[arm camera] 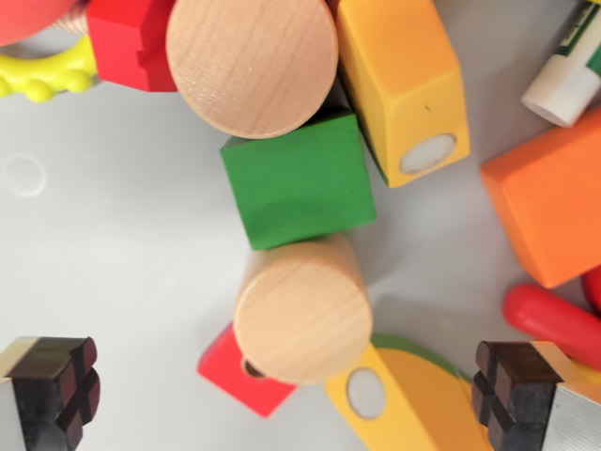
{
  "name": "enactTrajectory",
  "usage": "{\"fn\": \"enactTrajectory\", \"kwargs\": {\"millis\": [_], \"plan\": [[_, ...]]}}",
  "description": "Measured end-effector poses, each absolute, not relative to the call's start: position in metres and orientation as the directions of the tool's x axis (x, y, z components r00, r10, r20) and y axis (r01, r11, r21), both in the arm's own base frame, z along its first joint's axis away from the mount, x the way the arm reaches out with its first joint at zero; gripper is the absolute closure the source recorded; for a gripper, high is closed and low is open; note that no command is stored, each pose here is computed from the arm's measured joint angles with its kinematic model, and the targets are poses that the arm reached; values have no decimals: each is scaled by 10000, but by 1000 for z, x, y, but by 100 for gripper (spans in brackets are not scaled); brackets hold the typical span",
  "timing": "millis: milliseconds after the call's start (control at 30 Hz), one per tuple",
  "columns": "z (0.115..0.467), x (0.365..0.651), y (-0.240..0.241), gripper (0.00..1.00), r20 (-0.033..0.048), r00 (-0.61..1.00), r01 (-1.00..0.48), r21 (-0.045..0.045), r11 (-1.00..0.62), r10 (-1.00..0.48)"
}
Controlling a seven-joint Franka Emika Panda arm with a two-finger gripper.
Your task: Pick an object from the bin
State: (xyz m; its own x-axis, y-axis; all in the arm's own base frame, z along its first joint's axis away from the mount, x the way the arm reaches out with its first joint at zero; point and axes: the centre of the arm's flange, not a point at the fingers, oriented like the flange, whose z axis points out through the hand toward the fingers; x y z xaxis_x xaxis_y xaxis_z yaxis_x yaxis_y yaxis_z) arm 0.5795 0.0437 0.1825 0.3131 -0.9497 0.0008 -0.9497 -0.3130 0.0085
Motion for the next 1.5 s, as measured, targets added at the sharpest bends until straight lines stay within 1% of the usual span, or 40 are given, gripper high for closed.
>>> {"fn": "enactTrajectory", "kwargs": {"millis": [167,367,433,700,733,1500], "plan": [[162,579,44,0,11,3127,-9498,100,-3127,-9499],[146,579,44,0,16,3125,-9499,78,-3125,-9499],[140,579,44,0,13,3124,-9499,91,-3124,-9499],[130,579,44,0,16,3124,-9499,78,-3124,-9500],[130,579,44,100,16,3123,-9499,77,-3123,-9500],[130,579,44,100,15,3123,-9500,67,-3122,-9500]]}}
